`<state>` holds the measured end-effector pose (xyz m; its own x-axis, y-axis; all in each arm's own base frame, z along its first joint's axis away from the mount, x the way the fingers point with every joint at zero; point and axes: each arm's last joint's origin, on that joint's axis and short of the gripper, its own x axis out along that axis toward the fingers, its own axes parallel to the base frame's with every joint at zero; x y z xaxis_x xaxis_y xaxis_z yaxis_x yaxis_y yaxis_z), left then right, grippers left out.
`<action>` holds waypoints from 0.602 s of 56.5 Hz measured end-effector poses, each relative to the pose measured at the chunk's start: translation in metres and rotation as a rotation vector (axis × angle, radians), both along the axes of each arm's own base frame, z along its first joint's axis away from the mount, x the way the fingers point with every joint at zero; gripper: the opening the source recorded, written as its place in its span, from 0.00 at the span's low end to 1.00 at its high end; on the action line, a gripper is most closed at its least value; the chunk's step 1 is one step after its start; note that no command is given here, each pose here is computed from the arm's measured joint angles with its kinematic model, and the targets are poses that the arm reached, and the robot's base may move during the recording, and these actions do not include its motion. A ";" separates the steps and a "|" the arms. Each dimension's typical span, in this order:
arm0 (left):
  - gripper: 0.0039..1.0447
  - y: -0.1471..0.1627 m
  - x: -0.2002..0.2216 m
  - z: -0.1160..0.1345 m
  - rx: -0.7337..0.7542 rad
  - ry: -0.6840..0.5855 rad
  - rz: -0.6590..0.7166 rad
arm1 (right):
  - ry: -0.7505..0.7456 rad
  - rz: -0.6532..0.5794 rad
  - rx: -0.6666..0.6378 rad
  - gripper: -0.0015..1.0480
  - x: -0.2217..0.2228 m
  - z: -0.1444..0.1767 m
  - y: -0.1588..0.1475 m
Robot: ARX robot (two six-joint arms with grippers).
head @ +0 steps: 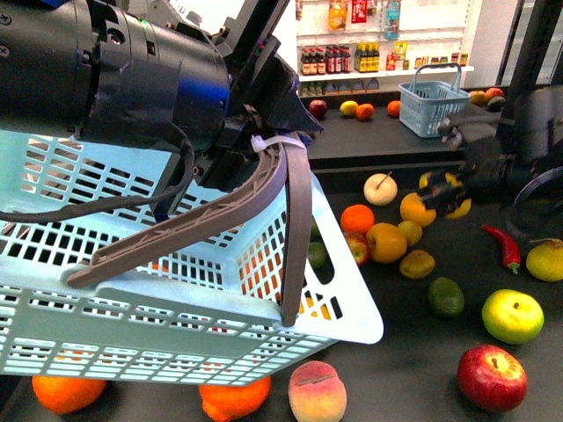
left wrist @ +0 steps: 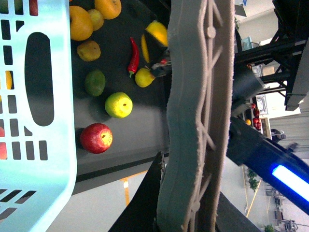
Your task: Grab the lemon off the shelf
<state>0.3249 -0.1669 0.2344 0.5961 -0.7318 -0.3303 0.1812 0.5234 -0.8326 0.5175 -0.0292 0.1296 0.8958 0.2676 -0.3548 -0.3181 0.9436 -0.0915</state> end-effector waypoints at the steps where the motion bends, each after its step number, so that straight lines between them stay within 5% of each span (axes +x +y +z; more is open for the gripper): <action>1: 0.09 0.000 0.000 0.000 0.000 0.000 0.000 | -0.009 0.008 0.022 0.52 -0.004 0.011 0.001; 14: 0.09 0.000 0.000 0.000 0.000 0.000 0.000 | -0.039 0.117 0.215 0.52 -0.044 0.075 0.036; 34: 0.09 0.000 0.000 0.000 0.000 0.000 0.000 | 0.114 0.229 0.364 0.52 -0.076 0.047 0.097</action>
<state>0.3249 -0.1669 0.2344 0.5961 -0.7318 -0.3303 0.1812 0.5234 -0.8326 0.4414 0.0674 0.1762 0.7597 0.5801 -0.2939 -0.5114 0.8121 0.2812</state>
